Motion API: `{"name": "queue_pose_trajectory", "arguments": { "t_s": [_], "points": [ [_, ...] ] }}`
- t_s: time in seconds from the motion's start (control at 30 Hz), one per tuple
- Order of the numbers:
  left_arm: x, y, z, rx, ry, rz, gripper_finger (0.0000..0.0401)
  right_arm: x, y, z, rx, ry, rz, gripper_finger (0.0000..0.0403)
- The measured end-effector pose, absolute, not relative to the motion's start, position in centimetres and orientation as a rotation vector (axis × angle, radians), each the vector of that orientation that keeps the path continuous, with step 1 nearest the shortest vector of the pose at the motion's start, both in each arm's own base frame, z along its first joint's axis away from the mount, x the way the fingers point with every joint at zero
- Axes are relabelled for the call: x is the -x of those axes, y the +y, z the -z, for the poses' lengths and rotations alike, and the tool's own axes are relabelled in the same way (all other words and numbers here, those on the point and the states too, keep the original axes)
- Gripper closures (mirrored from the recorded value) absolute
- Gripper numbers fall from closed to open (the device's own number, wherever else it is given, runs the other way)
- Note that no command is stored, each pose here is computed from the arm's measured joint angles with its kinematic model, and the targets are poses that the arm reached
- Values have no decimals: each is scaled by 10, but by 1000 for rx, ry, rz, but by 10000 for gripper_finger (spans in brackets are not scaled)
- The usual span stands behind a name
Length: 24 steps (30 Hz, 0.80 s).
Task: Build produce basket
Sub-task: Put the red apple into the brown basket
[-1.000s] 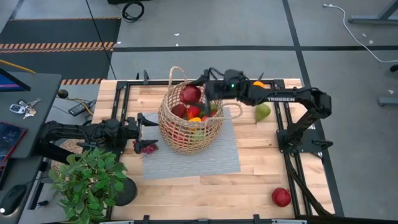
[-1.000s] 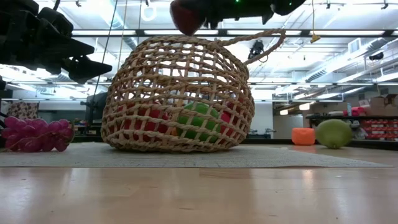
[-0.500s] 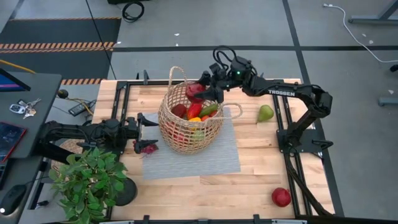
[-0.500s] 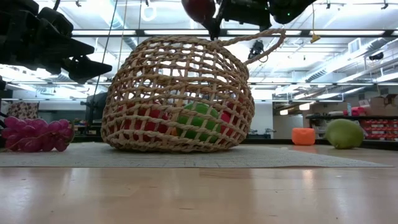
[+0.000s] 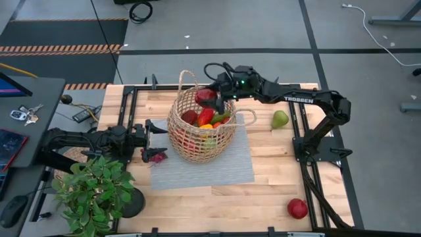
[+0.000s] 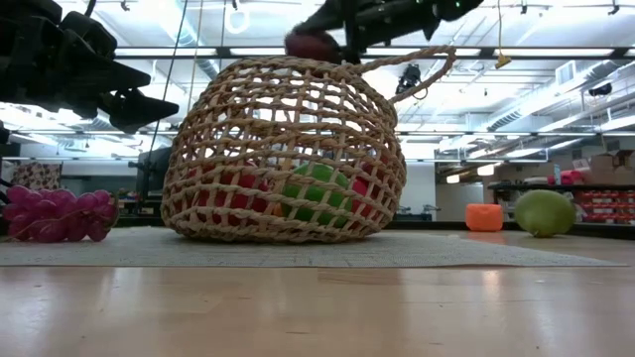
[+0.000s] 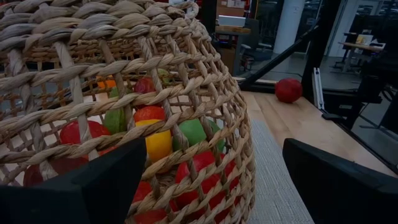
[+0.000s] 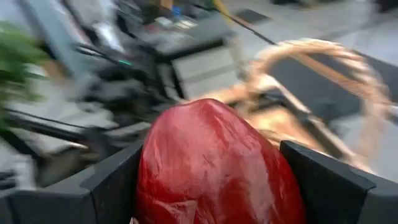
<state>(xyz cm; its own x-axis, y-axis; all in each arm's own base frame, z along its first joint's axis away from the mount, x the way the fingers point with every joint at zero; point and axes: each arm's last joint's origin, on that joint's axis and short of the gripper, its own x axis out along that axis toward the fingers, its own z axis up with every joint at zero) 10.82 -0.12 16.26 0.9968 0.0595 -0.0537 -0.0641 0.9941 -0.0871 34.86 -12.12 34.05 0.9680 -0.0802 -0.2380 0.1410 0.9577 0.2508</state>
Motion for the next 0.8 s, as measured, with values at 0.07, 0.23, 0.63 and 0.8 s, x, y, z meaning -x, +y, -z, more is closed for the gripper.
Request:
{"name": "queue_pose_trajectory", "arguments": {
  "t_s": [0.07,0.23,0.63,0.8],
  "points": [
    [-108,-1,-163,89,51,-62,15,-348,-120,-345,-261,276,158,41],
    [-108,-1,-163,89,51,-62,15,-357,-116,-343,-255,415,208,41],
    [-108,-1,-163,89,52,-62,15,-413,-133,-308,-261,687,202,41],
    [-108,-1,-163,89,51,-62,15,-431,-137,-294,-232,791,185,41]
  ]
}}
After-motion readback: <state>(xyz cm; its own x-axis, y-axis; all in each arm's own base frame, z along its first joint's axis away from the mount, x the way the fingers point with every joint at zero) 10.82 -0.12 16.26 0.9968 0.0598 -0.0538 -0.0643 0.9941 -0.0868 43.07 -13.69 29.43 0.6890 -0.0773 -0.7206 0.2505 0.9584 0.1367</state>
